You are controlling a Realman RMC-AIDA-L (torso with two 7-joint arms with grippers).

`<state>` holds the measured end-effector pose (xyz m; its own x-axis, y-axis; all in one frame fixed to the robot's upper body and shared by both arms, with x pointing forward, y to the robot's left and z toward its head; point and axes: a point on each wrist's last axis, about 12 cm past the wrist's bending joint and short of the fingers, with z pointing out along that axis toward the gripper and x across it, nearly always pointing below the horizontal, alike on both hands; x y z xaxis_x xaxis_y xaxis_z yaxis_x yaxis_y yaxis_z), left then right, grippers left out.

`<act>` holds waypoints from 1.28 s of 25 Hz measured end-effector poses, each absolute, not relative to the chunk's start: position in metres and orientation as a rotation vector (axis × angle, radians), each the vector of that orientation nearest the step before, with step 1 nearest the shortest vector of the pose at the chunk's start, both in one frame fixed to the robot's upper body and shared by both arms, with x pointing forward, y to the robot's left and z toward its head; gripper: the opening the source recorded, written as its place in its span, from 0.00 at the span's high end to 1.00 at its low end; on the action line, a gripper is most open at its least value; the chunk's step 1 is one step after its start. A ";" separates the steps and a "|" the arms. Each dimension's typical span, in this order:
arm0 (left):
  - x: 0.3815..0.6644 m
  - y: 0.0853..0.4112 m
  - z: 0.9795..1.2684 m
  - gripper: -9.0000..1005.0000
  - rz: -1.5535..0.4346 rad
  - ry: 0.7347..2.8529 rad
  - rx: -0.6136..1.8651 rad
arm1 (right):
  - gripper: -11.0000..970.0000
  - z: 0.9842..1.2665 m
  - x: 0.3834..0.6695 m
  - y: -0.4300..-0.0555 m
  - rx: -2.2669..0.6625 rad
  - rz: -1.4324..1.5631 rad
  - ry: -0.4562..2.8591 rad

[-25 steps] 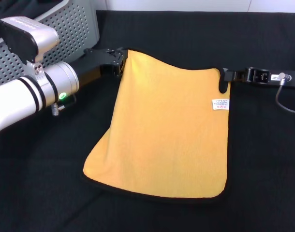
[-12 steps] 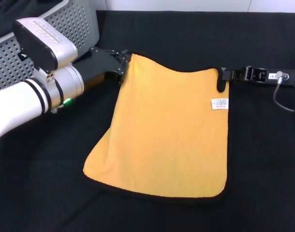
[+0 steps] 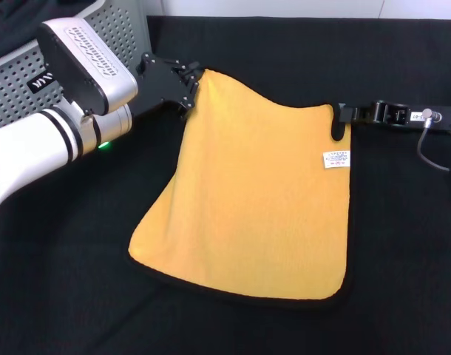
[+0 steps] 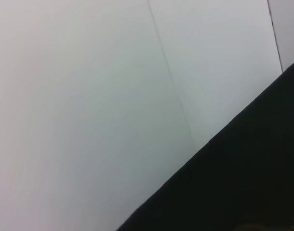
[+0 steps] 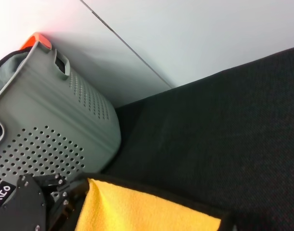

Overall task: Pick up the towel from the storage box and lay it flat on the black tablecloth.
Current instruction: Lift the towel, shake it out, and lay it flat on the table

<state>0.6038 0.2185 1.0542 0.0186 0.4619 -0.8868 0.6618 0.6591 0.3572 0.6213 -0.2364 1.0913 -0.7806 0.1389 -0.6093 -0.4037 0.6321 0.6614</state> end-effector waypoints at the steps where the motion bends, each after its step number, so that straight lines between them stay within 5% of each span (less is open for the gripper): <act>1: 0.604 0.218 1.054 0.96 -0.180 1.605 0.963 | 0.91 1.091 0.621 -0.237 -0.205 1.107 2.217; 32: 0.595 0.202 1.035 0.96 0.210 1.377 1.360 | 0.90 1.087 0.629 -0.245 -0.073 1.037 2.261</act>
<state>0.5953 0.2023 1.0350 0.3004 0.7760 -0.5546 0.5752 0.3165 0.7543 0.6289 -0.2450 1.0873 -0.7925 0.2055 -0.5741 -0.3010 0.6871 0.6613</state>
